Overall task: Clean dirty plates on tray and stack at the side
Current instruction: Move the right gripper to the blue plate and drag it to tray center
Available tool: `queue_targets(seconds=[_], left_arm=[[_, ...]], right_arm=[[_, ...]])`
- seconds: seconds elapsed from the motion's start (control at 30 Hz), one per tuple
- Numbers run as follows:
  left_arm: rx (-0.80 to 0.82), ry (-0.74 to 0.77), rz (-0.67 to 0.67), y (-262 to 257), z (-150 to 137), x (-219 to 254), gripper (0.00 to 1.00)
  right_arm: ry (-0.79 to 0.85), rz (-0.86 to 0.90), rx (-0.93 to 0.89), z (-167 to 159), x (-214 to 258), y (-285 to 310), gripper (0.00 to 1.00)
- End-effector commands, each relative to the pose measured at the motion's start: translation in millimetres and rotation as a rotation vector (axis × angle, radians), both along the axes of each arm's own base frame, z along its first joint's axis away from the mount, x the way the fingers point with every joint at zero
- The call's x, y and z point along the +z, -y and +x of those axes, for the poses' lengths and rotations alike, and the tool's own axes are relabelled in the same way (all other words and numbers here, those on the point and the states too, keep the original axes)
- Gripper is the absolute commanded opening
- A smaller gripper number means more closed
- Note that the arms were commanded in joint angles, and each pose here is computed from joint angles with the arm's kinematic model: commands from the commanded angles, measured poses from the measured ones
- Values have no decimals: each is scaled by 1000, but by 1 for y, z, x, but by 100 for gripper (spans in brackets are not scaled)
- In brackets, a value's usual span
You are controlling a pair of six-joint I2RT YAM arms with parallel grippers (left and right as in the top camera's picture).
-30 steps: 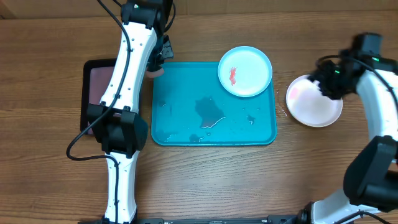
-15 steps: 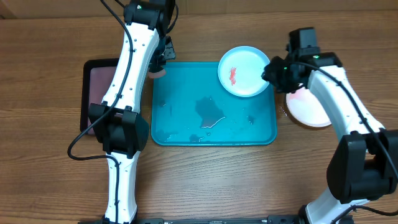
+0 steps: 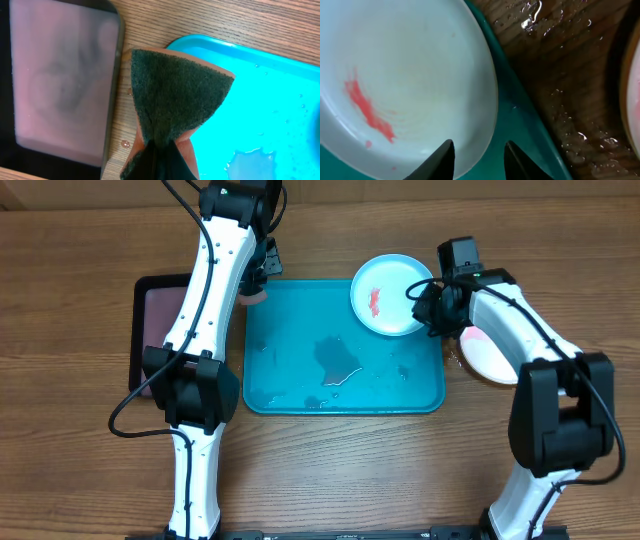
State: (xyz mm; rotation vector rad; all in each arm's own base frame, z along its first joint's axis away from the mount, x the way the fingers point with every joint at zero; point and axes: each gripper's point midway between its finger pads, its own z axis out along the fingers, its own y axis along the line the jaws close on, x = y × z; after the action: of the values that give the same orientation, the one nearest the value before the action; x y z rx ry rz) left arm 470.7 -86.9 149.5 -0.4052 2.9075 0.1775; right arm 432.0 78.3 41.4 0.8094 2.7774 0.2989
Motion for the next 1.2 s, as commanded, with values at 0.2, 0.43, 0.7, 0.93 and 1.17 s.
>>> queue_targets(seconds=[0.2, 0.43, 0.7, 0.93, 1.17], left_arm=[[-44, -9, 4, 4, -1, -1, 4], [-44, -8, 3, 4, -1, -1, 4], [-44, -9, 3, 4, -1, -1, 4], [-44, -7, 3, 4, -1, -1, 4], [-45, -7, 3, 4, -1, -1, 4]], right_arm=[[-41, -14, -11, -3, -21, 3, 20], [-59, -19, -1, -6, -26, 2, 4], [-125, 59, 125, -28, -27, -29, 4], [-283, 122, 319, -87, -26, -95, 4], [-257, 142, 516, -100, -11, -136, 14]])
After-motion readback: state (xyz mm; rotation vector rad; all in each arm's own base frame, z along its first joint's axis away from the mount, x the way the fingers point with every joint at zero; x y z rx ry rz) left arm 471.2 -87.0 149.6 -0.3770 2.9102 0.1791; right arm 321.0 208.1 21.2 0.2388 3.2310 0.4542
